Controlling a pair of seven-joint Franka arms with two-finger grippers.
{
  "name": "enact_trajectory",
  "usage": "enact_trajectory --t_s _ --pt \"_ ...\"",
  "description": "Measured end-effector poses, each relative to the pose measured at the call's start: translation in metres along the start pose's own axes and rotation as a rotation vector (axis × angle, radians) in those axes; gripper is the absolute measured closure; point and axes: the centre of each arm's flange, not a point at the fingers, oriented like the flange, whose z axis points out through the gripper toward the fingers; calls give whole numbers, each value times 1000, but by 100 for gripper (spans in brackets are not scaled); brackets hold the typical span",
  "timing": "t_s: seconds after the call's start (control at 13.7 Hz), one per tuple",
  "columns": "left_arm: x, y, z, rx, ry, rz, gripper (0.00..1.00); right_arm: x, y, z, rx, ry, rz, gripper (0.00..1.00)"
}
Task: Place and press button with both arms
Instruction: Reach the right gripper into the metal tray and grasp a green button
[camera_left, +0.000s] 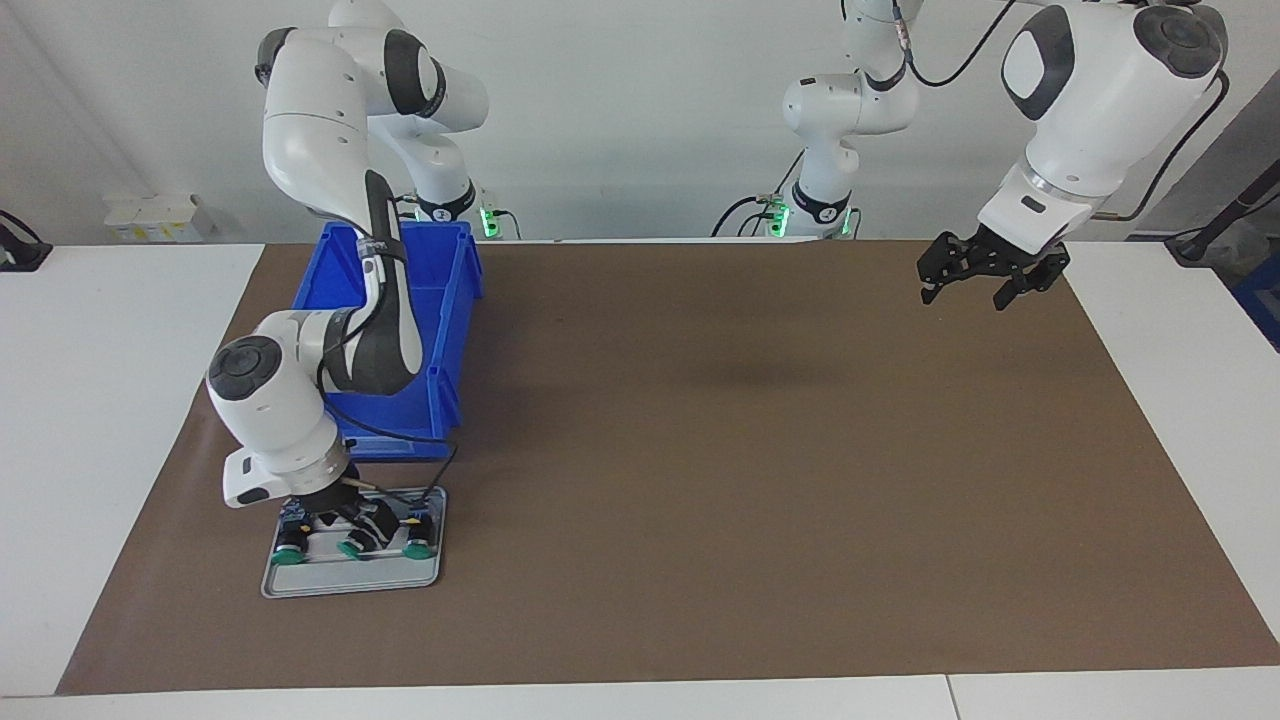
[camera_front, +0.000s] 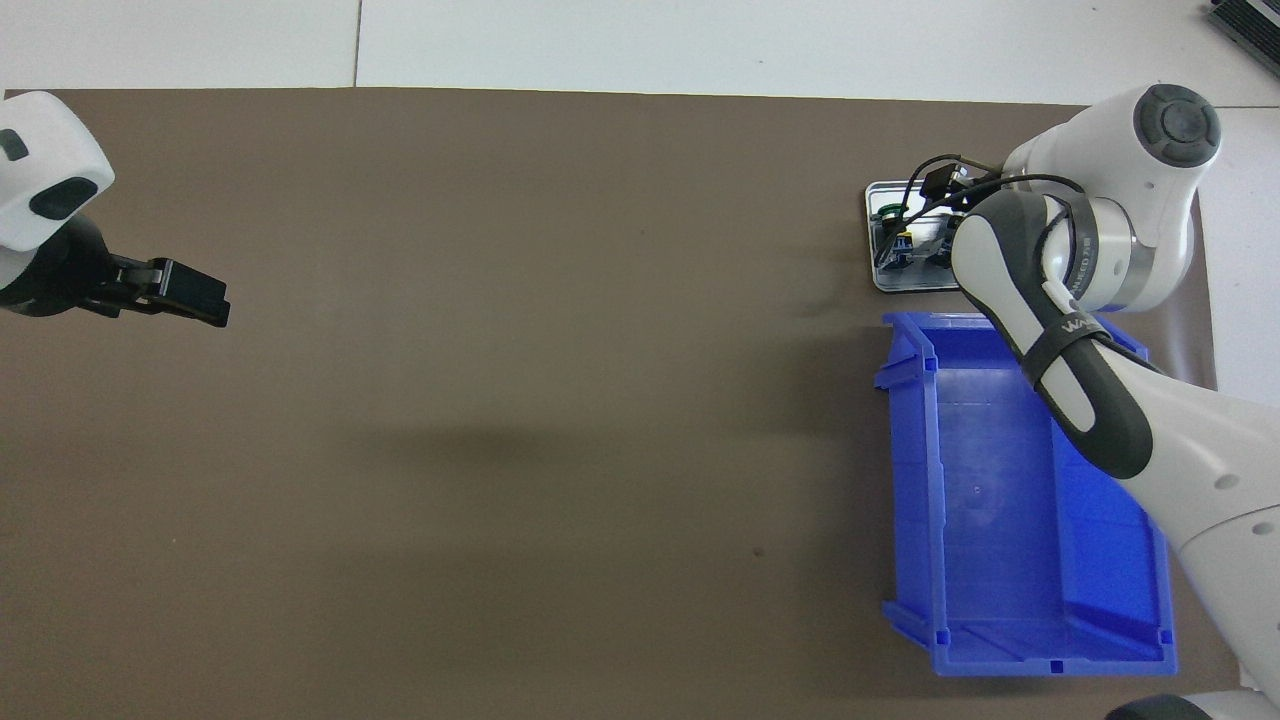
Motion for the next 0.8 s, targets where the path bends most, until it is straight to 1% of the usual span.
enact_trajectory --t_s 0.29,0.36,0.44,0.51,0.58,0.73,0.8 --pt "0 0 0 0 0 -1 0 -10 11 8 -12 -29 10 4" --pt "0 0 0 0 0 -1 0 -13 12 9 -14 -36 10 9" --pt "0 0 0 0 0 -1 0 -15 13 10 -16 -40 11 9" --pt "0 0 0 0 0 -1 0 -16 14 10 -17 -42 11 15" --pt "0 0 0 0 0 -1 0 -17 14 10 -17 -43 11 26" --pt "0 0 0 0 0 -1 0 -17 15 8 -16 -41 12 53" --pt "0 0 0 0 0 -1 0 -16 16 6 -15 -38 14 63"
